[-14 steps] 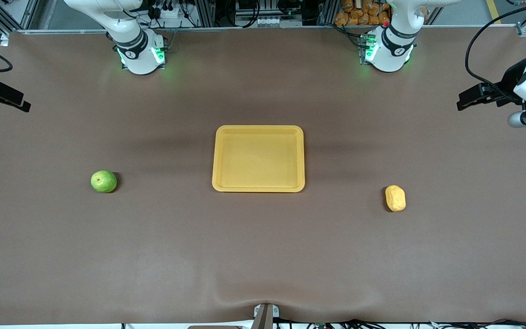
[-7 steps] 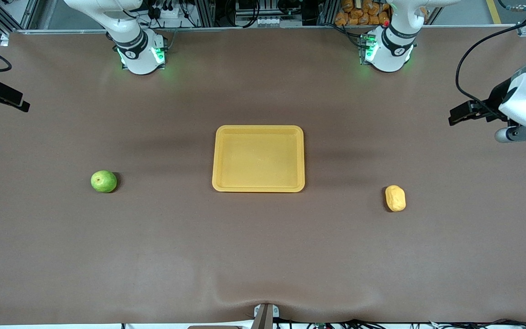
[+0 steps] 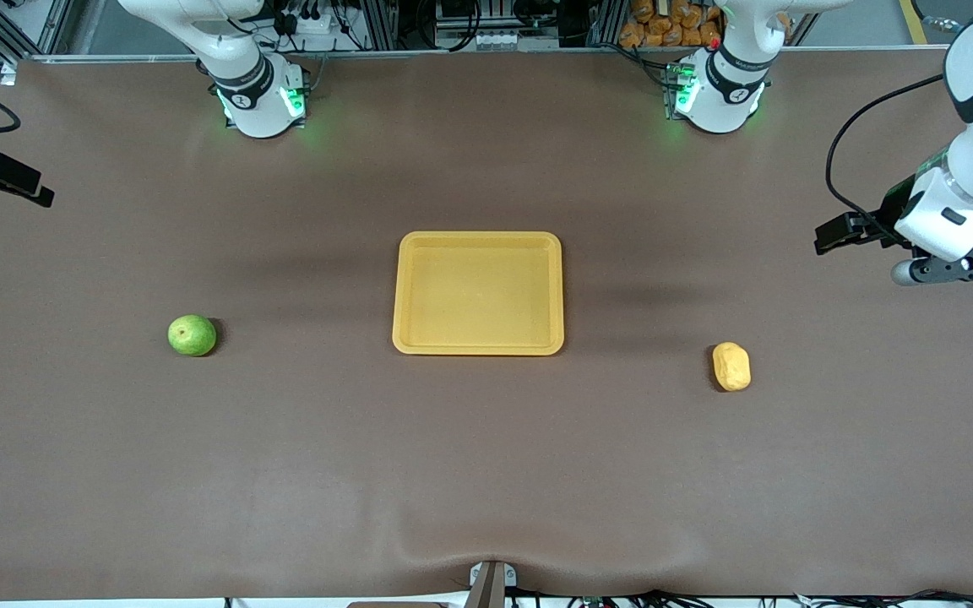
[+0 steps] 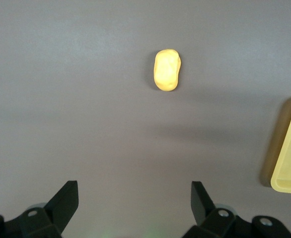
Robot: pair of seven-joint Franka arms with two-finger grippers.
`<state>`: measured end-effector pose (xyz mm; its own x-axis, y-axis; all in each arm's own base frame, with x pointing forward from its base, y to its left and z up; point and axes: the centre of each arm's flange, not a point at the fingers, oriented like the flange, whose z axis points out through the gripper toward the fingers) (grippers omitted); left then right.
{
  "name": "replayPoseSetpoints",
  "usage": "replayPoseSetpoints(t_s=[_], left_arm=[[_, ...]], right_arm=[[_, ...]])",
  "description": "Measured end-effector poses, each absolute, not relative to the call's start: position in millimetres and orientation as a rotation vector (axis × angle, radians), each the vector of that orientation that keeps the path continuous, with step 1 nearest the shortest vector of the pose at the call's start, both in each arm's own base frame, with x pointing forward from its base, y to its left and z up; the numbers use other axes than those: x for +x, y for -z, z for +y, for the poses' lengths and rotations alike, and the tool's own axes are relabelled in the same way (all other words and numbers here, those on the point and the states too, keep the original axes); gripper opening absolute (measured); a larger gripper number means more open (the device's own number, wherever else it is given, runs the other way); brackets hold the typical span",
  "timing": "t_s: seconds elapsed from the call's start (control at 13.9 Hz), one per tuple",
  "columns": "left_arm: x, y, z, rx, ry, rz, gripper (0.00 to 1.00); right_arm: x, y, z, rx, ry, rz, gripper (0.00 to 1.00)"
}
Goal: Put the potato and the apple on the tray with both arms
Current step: 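Reach the left gripper to the potato while the right gripper reaches the apple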
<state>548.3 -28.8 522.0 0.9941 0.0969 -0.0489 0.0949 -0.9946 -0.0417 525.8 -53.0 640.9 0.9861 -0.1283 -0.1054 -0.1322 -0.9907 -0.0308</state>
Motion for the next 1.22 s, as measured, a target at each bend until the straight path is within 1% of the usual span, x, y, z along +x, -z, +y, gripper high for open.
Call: replayPoseSetpoints(t_s=[0.57, 0.72, 0.93, 1.22], left_arm=[[550, -484, -21, -3.103, 0.002, -0.201, 1.00], [551, -476, -21, -3.105, 0.029, -0.204, 1.00], [554, -469, -23, -3.102, 0.053, -0.280, 1.00], [562, -454, -24, -3.103, 0.070, -0.305, 1.00]], right_arm=[[530, -633, -51, -3.093, -0.182, 0.199, 1.00], [539, -621, -52, -3.094, -0.203, 0.206, 1.00], [562, -601, -52, -3.102, -0.149, 0.207, 1.00], [584, -567, -45, -3.108, -0.189, 0.188, 1.00]])
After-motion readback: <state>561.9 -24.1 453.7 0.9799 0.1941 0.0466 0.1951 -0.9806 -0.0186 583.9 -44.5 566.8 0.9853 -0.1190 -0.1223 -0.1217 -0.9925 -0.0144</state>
